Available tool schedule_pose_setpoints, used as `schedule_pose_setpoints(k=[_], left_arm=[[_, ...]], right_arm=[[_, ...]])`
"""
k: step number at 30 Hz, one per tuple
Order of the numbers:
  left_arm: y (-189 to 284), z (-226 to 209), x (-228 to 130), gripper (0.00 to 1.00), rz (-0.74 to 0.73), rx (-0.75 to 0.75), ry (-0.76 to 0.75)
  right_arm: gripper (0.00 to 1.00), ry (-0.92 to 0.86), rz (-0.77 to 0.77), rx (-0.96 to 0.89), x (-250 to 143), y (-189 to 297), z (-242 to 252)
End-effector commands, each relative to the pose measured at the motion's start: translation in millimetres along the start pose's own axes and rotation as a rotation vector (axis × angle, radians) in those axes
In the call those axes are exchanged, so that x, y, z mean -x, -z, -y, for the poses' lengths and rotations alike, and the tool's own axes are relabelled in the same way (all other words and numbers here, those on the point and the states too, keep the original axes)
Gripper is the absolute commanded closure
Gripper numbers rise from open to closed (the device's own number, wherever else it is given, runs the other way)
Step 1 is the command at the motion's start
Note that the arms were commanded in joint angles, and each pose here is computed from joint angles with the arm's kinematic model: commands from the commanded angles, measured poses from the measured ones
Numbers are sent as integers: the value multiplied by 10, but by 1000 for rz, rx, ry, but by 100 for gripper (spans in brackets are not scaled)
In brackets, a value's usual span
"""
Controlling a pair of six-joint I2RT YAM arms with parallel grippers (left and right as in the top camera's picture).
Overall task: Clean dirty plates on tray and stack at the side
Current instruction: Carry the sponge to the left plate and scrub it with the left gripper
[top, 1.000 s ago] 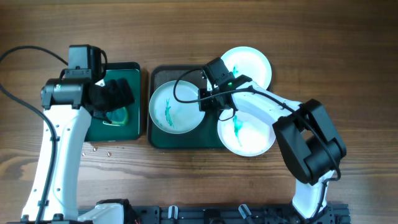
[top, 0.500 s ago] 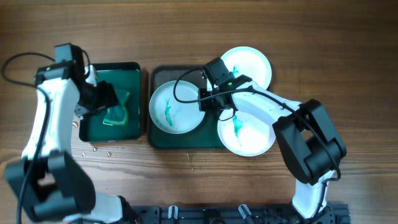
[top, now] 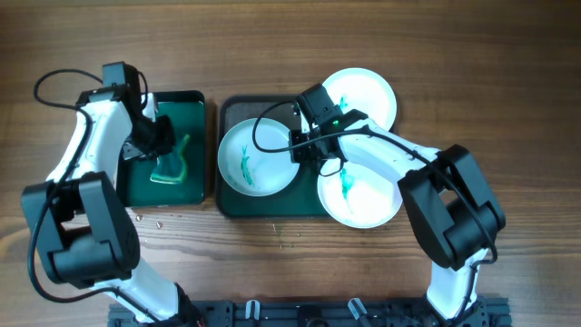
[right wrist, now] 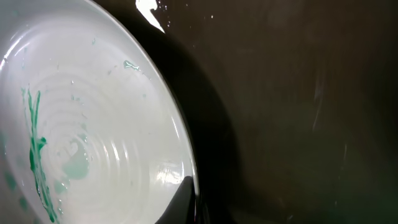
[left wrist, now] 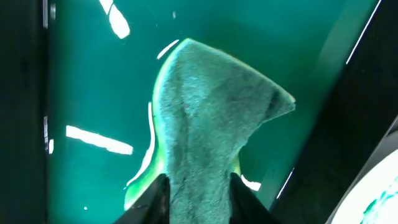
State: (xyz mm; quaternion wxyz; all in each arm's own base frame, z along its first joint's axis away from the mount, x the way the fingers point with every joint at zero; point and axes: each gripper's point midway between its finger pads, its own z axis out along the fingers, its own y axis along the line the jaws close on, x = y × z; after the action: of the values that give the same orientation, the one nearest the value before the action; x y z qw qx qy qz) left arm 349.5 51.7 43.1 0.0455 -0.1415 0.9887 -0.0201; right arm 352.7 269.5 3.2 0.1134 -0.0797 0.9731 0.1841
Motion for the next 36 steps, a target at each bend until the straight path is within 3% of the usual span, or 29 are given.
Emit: schedule_pose_setpoints(k=[1,7,11,13,19,26,30,36], left_arm=[[-121,51,-2,65,-26,11,-41],[-322,93,-22,64,-61,14,-80],[-443,86,-53,79,-90,16,-79],[-475,84,-59,96,-97,17,-79],[-300,105,-28,96,-87,15,-47],[560,303,203,96,38,-16,25],[795,677,113,96,52,-122,46],[682,1287,-223,96,-34,-177,71]], right_arm=[[96,21,-26,-46,-75,-138,115],[96,21,-25,-46,-74,-138,115],[96,21,-25,-46,-74,-138,115],[96,21,-25,-46,-74,-138,115],[96,20,-26,-46,-77,-138,117],[96,20,-25,-47,-73,-136,119],[96,18,-35,-24,-88,-136,84],[96,-13,-57,1,-111,-122,94]])
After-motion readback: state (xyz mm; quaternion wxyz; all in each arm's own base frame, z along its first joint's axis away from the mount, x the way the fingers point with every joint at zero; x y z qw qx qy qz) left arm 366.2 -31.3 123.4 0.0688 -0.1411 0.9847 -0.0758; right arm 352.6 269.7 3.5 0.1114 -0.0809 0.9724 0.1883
